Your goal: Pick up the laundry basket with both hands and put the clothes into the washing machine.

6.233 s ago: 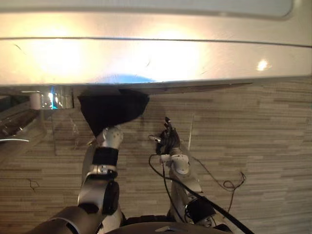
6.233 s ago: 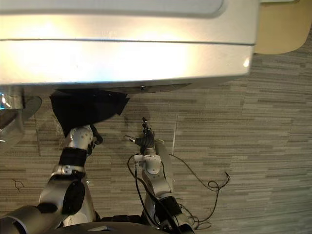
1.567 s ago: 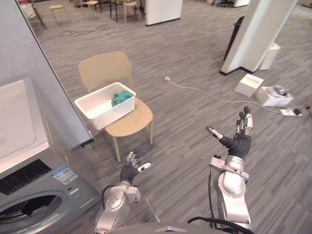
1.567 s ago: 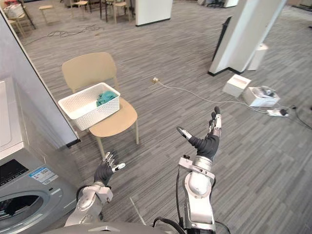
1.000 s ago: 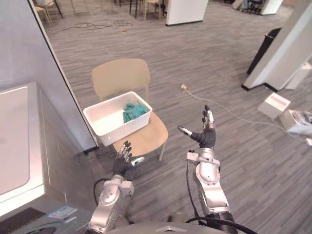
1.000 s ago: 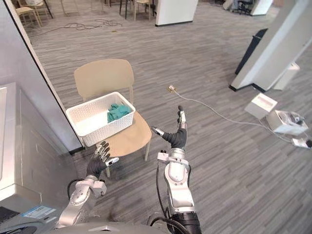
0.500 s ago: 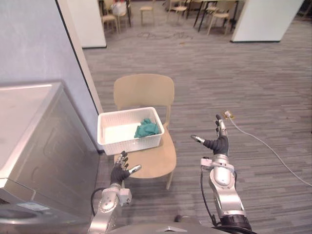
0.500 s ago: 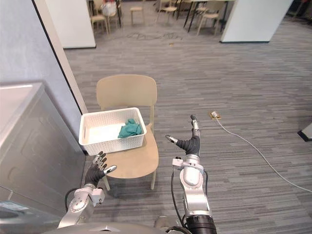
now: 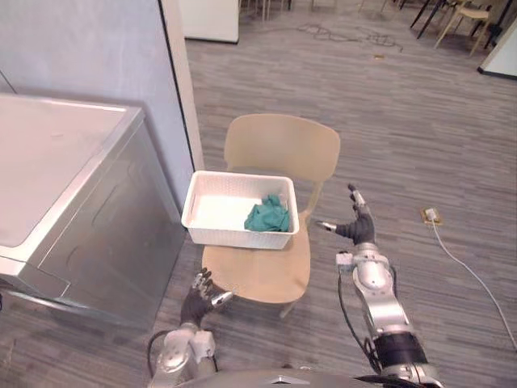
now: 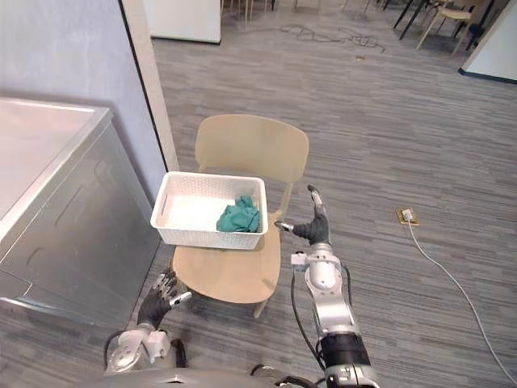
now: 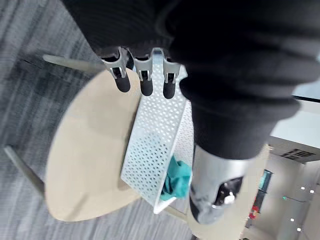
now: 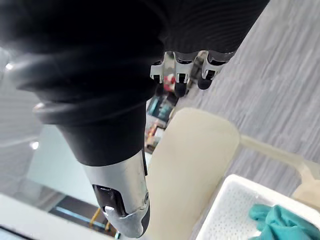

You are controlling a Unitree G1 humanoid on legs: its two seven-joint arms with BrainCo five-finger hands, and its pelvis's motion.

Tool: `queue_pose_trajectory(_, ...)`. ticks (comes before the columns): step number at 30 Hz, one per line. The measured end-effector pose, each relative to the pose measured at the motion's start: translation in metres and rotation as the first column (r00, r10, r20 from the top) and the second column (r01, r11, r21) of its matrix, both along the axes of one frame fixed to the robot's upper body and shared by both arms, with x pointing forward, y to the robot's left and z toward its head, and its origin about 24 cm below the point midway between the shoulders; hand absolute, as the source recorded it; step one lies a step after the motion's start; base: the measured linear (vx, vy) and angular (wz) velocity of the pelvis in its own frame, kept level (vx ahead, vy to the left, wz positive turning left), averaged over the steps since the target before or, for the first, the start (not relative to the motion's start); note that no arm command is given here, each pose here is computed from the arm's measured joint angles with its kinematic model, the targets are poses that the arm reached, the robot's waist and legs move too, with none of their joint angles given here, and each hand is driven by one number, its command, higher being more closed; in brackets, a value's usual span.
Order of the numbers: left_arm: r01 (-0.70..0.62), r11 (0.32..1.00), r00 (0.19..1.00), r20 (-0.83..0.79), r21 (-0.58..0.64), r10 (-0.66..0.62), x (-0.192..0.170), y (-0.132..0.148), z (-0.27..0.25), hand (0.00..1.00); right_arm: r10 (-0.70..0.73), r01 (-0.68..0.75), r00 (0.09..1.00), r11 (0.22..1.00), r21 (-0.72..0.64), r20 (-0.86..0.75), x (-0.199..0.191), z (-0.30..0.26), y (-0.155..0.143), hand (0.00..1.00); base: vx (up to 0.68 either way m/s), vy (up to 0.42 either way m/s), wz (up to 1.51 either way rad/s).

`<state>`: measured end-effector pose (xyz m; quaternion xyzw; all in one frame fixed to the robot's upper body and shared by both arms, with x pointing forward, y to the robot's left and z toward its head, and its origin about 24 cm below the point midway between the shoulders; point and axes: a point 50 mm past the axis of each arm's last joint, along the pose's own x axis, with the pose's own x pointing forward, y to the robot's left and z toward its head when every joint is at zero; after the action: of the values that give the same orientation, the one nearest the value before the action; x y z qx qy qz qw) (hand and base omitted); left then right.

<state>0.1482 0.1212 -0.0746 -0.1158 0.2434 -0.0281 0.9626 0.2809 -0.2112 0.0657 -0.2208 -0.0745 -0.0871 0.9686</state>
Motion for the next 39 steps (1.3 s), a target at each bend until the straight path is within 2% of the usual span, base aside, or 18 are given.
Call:
queue_pose_trajectory(4, 0.06, 0.998, 0.995, 0.074, 0.022, -0.062, 0.016, 0.005, 0.012, 0.0, 0.157, -0.135, 0.982, 0.971, -0.196, 0.104, 0.049, 0.056, 0.018, 0.0, -0.04, 0.109, 0.2)
queue_pose_trajectory(9, 0.073, 0.997, 0.989, 0.128, 0.032, -0.076, 0.028, 0.006, 0.021, 0.0, 0.261, -0.221, 0.961, 0.925, -0.31, 0.094, 0.061, 0.075, 0.032, 0.0, -0.06, 0.024, 0.0)
queue_pose_trajectory(16, 0.041, 0.996, 0.971, 0.232, 0.076, -0.058, 0.058, 0.018, 0.04, 0.0, 0.277, -0.221, 0.959, 0.856, -0.468, 0.053, 0.069, 0.103, 0.011, 0.0, -0.04, 0.011, -0.03)
queue_pose_trajectory(23, -0.028, 0.996, 0.946, 0.325, 0.082, -0.001, 0.074, 0.026, 0.061, 0.0, 0.216, -0.164, 0.976, 0.811, -0.562, 0.027, 0.093, 0.141, -0.003, 0.0, -0.02, 0.012, 0.0)
queue_pose_trajectory(28, -0.027, 0.998, 0.93, 0.368, 0.048, 0.007, 0.078, 0.023, 0.071, 0.0, 0.183, -0.153, 0.983, 0.805, -0.573, -0.005, 0.102, 0.149, -0.01, 0.0, -0.02, 0.021, 0.09)
queue_pose_trajectory(35, -0.024, 0.997, 0.901, 0.43, -0.08, 0.056, 0.088, 0.016, 0.089, 0.0, 0.097, -0.067, 0.995, 0.82, -0.569, 0.022, 0.116, 0.178, -0.023, 0.0, 0.0, 0.008, 0.03)
queue_pose_trajectory(39, 0.055, 0.984, 0.875, 0.483, -0.167, 0.033, 0.089, -0.004, 0.104, 0.0, 0.058, -0.019, 0.997, 0.84, -0.542, 0.054, 0.119, 0.197, -0.031, 0.0, 0.01, 0.028, 0.06)
